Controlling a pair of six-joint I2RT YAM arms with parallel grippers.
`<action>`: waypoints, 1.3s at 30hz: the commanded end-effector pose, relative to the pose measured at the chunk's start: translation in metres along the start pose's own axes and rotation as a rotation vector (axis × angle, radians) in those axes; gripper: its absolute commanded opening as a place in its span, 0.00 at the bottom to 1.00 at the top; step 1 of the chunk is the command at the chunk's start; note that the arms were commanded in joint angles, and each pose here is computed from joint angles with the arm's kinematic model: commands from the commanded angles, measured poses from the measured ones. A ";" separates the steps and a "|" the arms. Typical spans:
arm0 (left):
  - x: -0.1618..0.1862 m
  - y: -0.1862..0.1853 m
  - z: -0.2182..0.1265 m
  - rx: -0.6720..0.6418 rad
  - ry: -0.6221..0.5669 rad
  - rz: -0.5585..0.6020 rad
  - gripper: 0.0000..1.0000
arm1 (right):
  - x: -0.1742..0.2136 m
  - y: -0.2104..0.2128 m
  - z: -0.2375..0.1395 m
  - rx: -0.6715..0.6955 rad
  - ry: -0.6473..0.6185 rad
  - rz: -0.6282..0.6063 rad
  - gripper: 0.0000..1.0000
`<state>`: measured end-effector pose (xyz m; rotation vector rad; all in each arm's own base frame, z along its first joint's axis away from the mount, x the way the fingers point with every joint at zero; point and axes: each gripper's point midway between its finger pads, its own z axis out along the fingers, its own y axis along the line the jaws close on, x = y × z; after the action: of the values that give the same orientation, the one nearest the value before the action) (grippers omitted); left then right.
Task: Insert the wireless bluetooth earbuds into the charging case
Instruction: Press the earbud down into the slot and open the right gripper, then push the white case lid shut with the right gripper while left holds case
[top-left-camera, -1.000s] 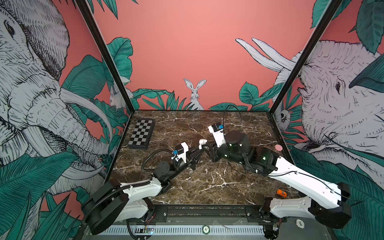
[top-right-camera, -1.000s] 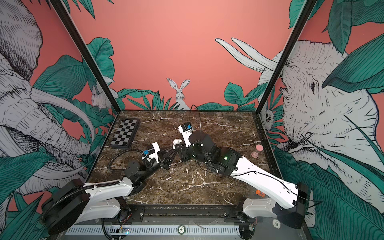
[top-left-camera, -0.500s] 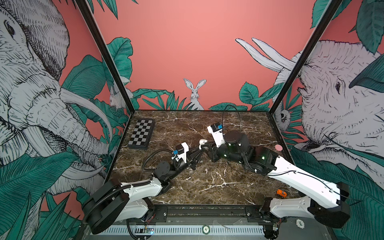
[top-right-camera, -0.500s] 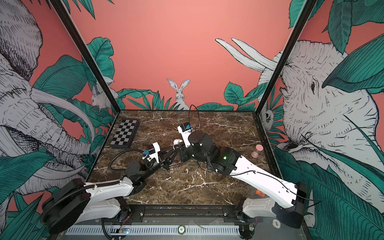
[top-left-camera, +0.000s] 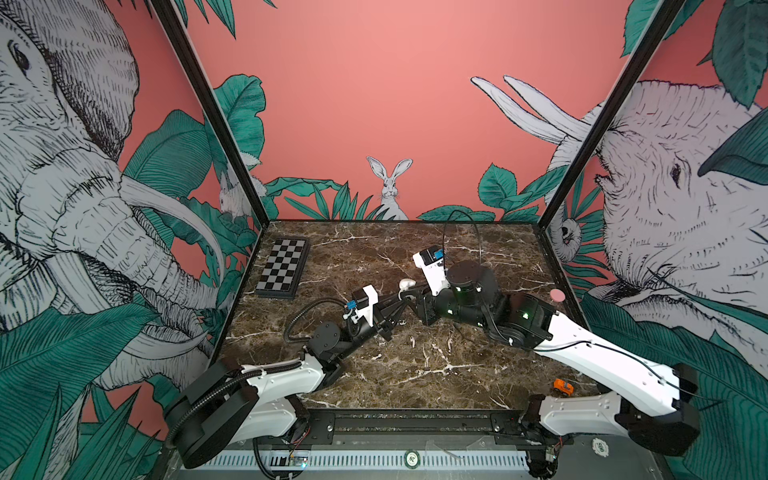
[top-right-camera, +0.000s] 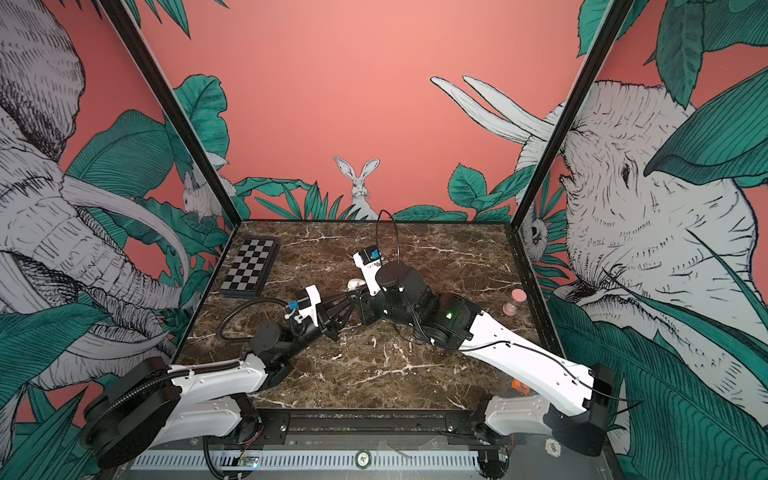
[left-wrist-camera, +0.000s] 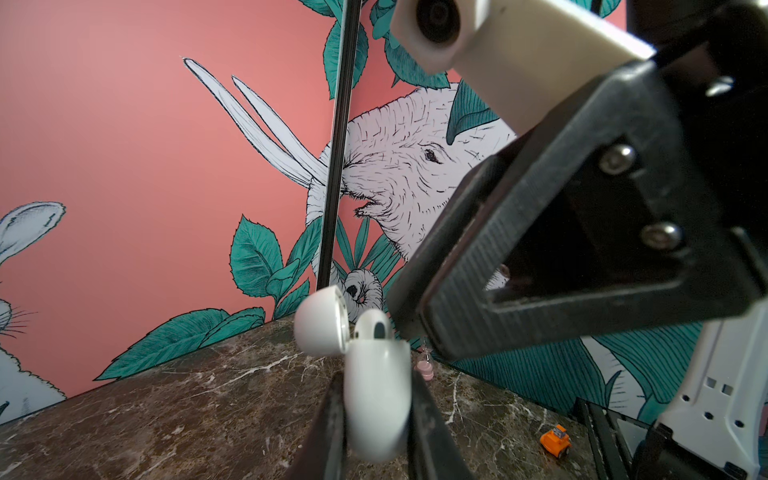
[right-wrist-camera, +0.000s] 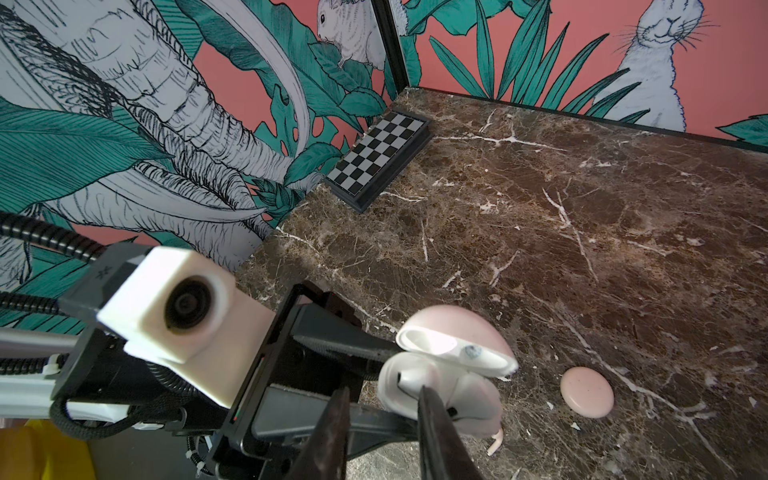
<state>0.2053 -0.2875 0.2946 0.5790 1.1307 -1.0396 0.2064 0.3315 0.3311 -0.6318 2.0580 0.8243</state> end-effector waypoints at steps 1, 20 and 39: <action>-0.020 -0.009 0.000 0.036 -0.066 0.031 0.00 | -0.019 0.008 -0.007 -0.024 -0.056 0.005 0.28; -0.024 -0.011 -0.003 0.039 -0.078 0.039 0.00 | -0.029 0.002 -0.023 0.002 -0.111 0.002 0.30; -0.043 -0.023 -0.004 0.095 -0.122 0.043 0.00 | -0.054 -0.007 -0.061 0.022 -0.185 -0.047 0.81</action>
<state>0.1948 -0.2840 0.3087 0.6030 1.0701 -1.0502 0.2081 0.3105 0.3667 -0.6047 1.9670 0.7986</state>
